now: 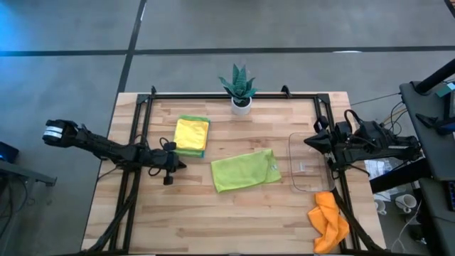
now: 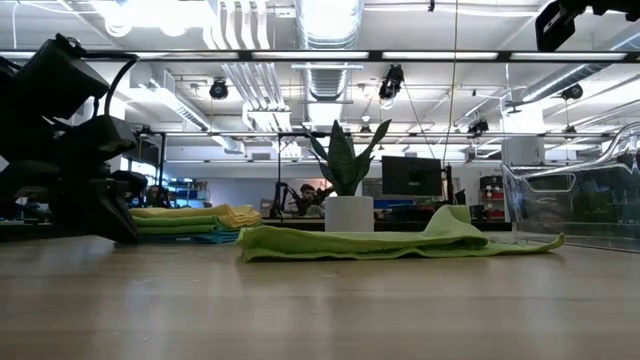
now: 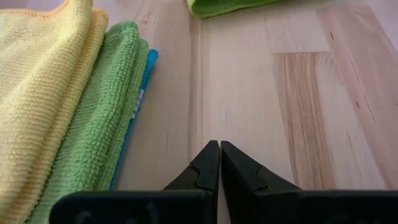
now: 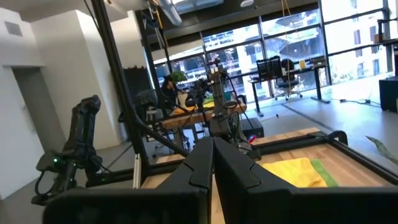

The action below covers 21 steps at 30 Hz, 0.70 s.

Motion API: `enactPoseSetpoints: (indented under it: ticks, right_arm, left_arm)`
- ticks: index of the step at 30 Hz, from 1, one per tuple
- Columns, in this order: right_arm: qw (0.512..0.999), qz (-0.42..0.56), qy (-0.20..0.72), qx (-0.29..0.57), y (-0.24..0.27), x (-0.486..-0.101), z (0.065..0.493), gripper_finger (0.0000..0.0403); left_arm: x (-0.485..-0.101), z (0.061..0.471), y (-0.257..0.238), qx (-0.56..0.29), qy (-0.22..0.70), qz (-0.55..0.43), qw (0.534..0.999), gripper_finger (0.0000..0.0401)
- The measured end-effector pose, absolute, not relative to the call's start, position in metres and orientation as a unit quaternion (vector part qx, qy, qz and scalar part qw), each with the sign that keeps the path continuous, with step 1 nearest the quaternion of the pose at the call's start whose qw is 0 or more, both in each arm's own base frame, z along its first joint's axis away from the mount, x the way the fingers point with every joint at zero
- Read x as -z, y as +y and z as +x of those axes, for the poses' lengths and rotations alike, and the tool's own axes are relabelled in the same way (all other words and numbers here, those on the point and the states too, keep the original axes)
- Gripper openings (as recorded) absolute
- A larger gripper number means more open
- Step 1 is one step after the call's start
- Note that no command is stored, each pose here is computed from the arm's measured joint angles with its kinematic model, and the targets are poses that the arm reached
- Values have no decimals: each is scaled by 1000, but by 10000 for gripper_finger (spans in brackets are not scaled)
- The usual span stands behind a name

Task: Fold microfiber towels
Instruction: Fold the light green towel on the table

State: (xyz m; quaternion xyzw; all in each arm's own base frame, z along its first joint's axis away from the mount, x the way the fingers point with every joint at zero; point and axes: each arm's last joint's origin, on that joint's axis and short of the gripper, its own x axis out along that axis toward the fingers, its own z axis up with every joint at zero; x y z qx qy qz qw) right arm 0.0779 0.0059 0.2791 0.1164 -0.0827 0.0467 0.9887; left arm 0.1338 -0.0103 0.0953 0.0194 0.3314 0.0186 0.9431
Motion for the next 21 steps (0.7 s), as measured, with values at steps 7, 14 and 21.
enactPoseSetpoints:
  ticks: [7,14,21]
  right_arm:
    - [989,116,-83,-47,6,-279,78,9]
    - [989,116,-81,-47,6,-279,78,9]
    - [991,103,-79,-45,6,-278,78,9]
  left_arm:
    - [-95,134,-10,-19,333,20,942,0]
    - [-95,134,-10,-19,333,20,943,0]
    - [-95,134,-10,-19,333,20,943,0]
